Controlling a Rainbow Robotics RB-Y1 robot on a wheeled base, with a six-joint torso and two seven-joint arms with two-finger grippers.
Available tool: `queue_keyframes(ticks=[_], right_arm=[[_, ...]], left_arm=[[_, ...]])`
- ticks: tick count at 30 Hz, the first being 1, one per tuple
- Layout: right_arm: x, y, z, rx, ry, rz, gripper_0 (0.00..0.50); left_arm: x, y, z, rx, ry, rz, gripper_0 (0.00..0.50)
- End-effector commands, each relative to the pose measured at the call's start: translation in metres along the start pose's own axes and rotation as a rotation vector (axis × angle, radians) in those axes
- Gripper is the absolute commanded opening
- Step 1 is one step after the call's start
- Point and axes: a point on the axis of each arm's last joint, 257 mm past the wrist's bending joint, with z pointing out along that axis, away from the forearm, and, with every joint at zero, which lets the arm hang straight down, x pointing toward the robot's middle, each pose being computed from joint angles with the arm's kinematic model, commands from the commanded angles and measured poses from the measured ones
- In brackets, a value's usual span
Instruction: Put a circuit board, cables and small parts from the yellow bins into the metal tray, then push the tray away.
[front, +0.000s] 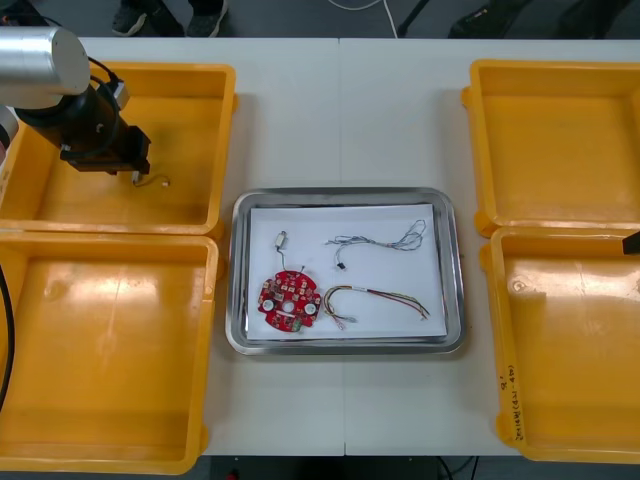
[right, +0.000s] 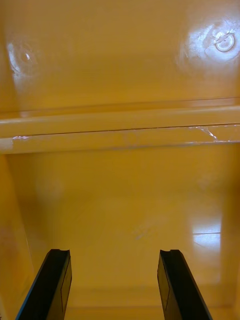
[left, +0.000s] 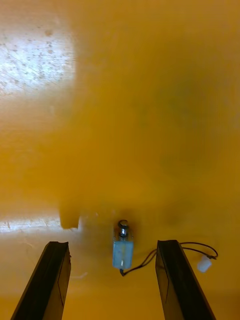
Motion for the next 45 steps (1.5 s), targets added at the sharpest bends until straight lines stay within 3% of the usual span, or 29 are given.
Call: queue_keyframes(ticks=[1, 15, 17, 18, 20, 23, 37, 45], right_arm=[[-0.007, -0.001, -0.010, -0.005, -0.042, 0.000, 0.500], [-0.008, 0.000, -0.011, -0.007, -0.042, 0.000, 0.500], [-0.007, -0.001, -0.010, -0.006, -0.039, 0.001, 0.500], [-0.007, -0.001, -0.010, -0.006, -0.039, 0.001, 0.500], [-0.008, 0.000, -0.011, -0.008, -0.041, 0.000, 0.500], [-0.007, 0.000, -0.010, -0.008, -0.040, 0.000, 0.500], [-0.007, 0.000, -0.010, -0.009, -0.039, 0.000, 0.500], [-0.007, 0.001, -0.010, -0.011, -0.039, -0.001, 0.500]], left_arm=[[-0.027, -0.010, -0.015, 0.002, -0.057, 0.134, 0.500], [-0.019, -0.015, 0.000, 0.000, -0.044, 0.146, 0.500], [-0.019, -0.015, 0.001, -0.002, -0.043, 0.148, 0.361], [-0.019, -0.015, 0.001, -0.002, -0.043, 0.147, 0.320], [-0.018, -0.013, 0.001, -0.011, -0.041, 0.151, 0.076], [-0.017, -0.012, 0.003, -0.027, -0.035, 0.169, 0.001], [-0.025, -0.014, -0.004, -0.031, -0.049, 0.154, 0.000], [-0.062, -0.021, -0.061, -0.034, -0.074, 0.052, 0.000]])
